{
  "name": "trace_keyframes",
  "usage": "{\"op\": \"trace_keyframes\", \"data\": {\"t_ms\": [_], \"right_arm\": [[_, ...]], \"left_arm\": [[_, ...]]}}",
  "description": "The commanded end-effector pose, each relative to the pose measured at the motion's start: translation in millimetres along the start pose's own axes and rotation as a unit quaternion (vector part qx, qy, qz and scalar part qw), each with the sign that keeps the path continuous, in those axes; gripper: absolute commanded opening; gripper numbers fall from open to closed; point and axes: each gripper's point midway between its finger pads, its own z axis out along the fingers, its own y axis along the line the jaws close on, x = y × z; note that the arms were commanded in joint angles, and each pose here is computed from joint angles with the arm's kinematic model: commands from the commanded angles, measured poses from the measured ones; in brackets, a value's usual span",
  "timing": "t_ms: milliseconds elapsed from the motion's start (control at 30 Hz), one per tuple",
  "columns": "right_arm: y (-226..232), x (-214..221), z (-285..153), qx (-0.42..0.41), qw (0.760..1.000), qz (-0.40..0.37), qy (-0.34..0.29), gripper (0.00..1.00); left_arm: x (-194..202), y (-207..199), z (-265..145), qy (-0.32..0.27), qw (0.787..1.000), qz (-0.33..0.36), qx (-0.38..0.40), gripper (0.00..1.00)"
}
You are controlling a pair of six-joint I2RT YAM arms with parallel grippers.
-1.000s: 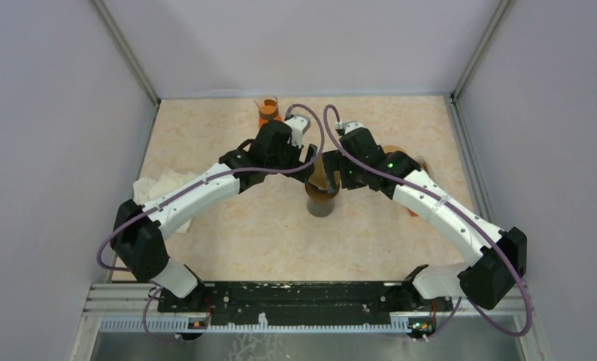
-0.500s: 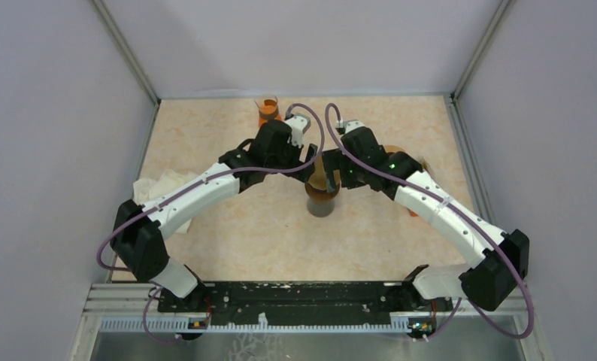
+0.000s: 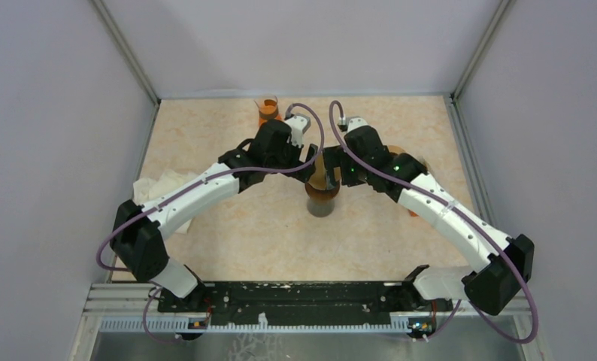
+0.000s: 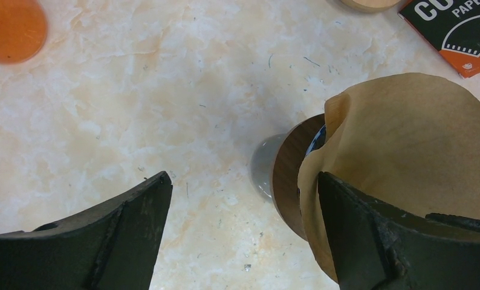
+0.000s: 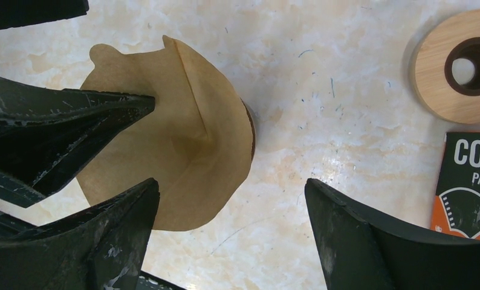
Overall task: Place the coffee filter in the dripper
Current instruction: Adjust the coffee filter in the coffee dripper.
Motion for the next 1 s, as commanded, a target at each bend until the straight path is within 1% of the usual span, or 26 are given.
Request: {"op": "trace_keyframes", "data": {"t_ms": [0,333,467,733,967], "right_arm": [[0,-20,-11,-0.011,0.999,0.01,-0.044,0.91],[7,-27,-17,-0.034,0.997,0.012,-0.064,0.91],[6,-24,-14,-0.03,0.998,0.011,-0.059,0.91],[-1,-9,-6,-0.009,1.0,0.004,-0.018,0.91],[-7,6,-6,0.006,1.0,-0.01,0.019,0.91]], "left_arm": [[-26,-4,-16,-0.032,0.999,-0.008,0.01,0.95],[-36,-6,-24,-0.049,0.998,-0.018,0.021,0.98],[-35,-4,-23,-0.046,0.999,-0.019,0.02,0.98],[-24,7,-15,-0.031,0.999,-0.031,0.004,0.98],[-23,9,-11,-0.028,0.999,-0.032,0.002,0.97]]}}
